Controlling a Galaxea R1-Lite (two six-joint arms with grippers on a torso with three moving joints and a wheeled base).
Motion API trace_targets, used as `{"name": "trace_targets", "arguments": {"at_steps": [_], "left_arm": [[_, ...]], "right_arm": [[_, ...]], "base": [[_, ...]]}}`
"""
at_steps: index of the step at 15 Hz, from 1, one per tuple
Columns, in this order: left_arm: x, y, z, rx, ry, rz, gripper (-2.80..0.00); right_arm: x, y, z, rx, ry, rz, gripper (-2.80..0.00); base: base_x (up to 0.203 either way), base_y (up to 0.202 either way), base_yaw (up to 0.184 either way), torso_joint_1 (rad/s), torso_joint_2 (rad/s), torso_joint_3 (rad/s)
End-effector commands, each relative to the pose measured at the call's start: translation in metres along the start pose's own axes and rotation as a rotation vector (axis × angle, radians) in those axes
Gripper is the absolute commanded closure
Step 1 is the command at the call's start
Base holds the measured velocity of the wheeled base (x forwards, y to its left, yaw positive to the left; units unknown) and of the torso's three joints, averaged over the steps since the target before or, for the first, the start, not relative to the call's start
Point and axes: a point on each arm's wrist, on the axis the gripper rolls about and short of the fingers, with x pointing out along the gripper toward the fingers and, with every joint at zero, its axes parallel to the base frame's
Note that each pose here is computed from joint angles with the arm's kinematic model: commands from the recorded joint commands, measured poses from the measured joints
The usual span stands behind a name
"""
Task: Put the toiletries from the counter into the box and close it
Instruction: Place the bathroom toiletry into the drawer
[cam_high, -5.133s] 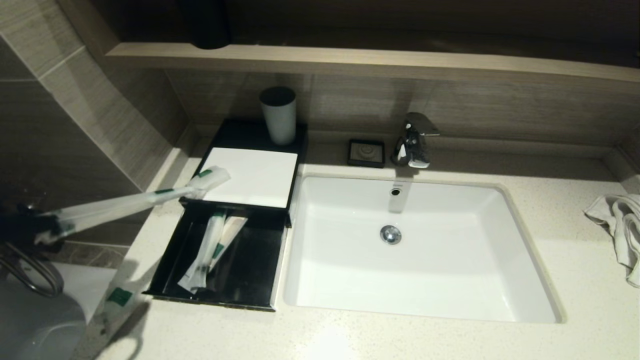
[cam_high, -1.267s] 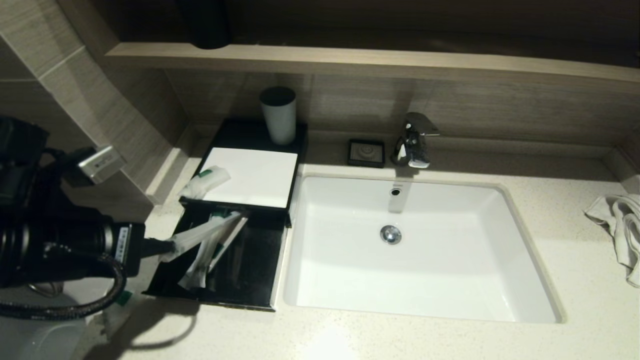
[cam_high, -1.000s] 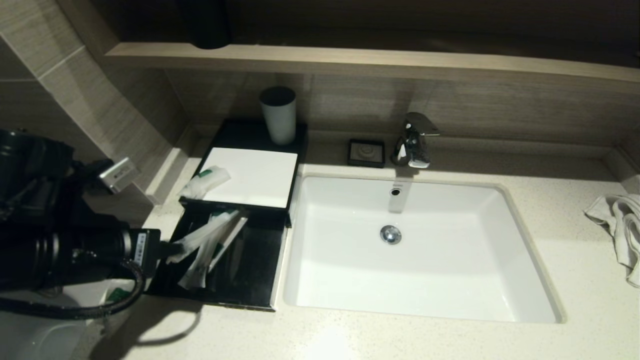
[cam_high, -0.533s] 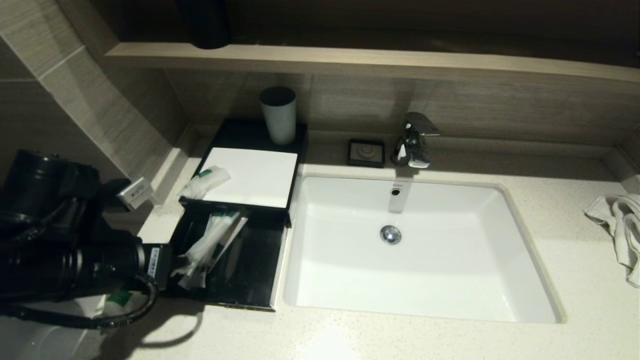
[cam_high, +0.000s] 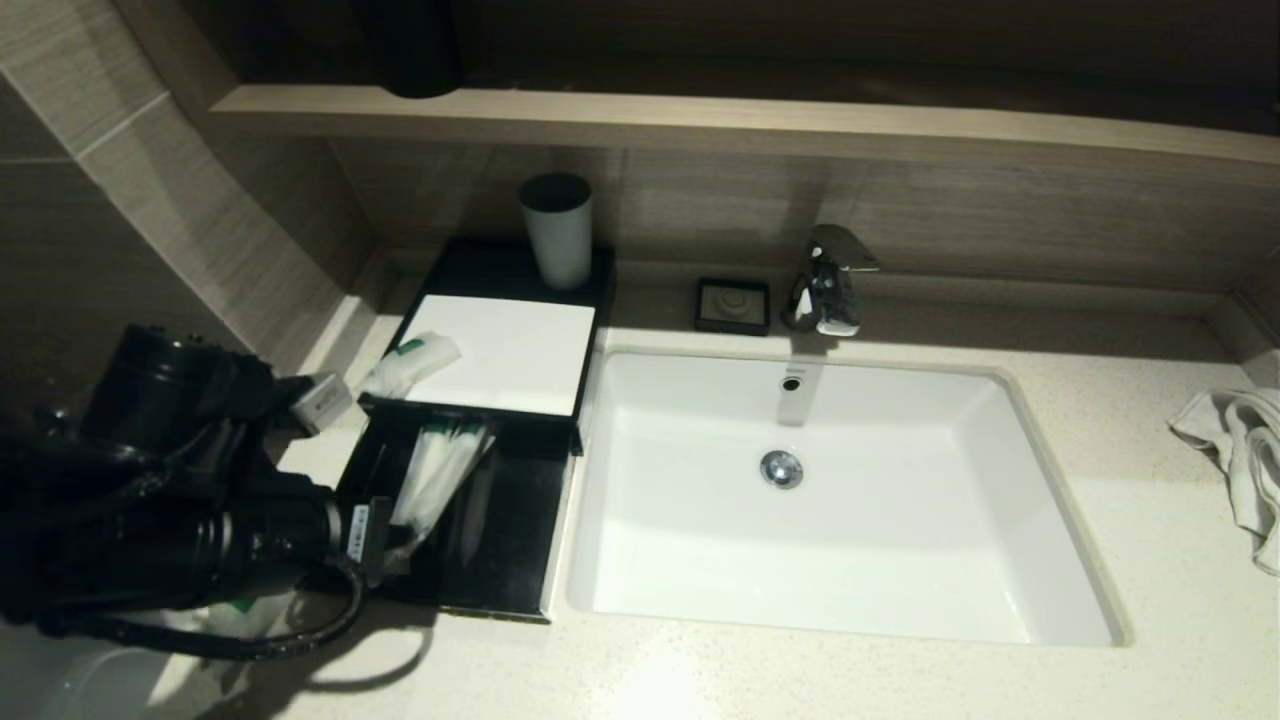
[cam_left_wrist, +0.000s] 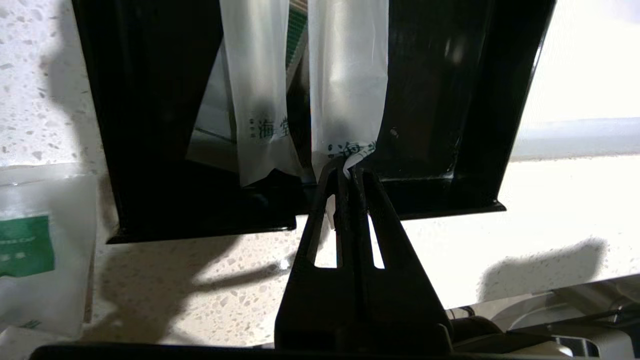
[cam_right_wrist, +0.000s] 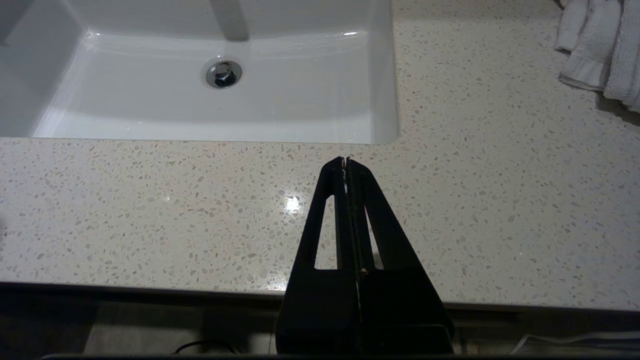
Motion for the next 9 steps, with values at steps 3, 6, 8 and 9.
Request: {"name": "trace_targets", "arguments": {"at_steps": [3, 6, 8, 9], "left_arm": [[0.011, -0.001, -0.001, -0.001, 0.031, 0.007, 0.00], [0.019, 0.001, -0.001, -0.004, 0.048, 0.053, 0.00], [0.024, 0.001, 0.000, -0.003, 0.033, 0.052, 0.00], [0.026, 0.001, 0.001, -0.003, 0.022, 0.049, 0.00]], "right_arm": [[0.000, 0.000, 0.000, 0.000, 0.003, 0.000, 0.00], [0.000, 0.000, 0.000, 0.000, 0.001, 0.000, 0.00], [0.000, 0.000, 0.000, 0.000, 0.003, 0.000, 0.00], [0.000, 0.000, 0.000, 0.000, 0.001, 0.000, 0.00]], "base": [[0.000, 0.000, 0.000, 0.000, 0.00, 0.000], [0.000, 0.000, 0.000, 0.000, 0.00, 0.000], [0.000, 0.000, 0.000, 0.000, 0.00, 0.000], [0.000, 0.000, 0.000, 0.000, 0.00, 0.000]]}}
